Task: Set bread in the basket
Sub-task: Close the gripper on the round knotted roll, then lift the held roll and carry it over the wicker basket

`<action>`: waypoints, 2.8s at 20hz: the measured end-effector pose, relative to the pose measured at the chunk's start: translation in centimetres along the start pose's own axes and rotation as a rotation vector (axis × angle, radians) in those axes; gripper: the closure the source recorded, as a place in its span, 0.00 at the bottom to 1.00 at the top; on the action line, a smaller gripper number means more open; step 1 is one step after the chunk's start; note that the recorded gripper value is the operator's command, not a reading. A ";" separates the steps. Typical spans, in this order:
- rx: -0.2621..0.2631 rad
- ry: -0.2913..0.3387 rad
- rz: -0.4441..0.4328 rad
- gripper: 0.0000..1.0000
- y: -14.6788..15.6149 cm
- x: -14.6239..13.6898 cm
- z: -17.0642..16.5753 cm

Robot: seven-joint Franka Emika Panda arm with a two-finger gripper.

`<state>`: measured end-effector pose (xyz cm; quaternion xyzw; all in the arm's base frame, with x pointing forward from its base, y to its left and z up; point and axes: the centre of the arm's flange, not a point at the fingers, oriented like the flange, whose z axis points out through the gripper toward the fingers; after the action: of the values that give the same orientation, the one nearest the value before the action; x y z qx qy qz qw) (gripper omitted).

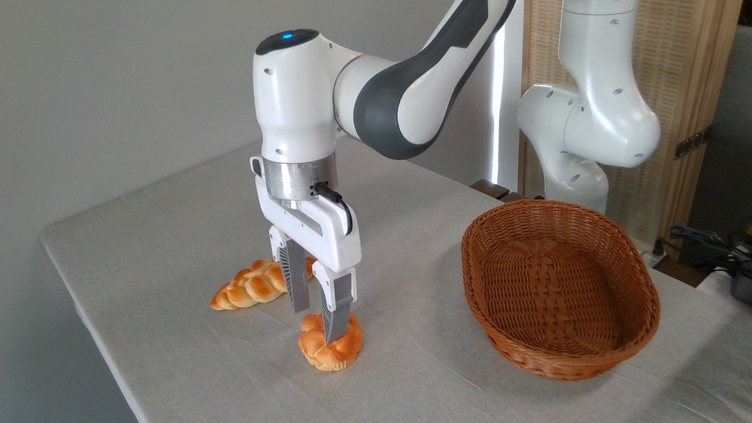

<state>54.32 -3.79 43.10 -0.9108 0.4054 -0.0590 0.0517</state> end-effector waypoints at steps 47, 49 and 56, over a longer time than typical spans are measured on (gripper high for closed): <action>-0.147 -0.257 0.240 1.00 2.2 -9.3 -17.3; -0.216 -0.258 0.313 0.95 3.5 -14.0 -18.7; -0.359 -0.262 0.400 0.82 9.7 -21.1 -13.0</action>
<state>31.22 4.85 53.22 -0.8072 0.5707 0.1428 -0.0476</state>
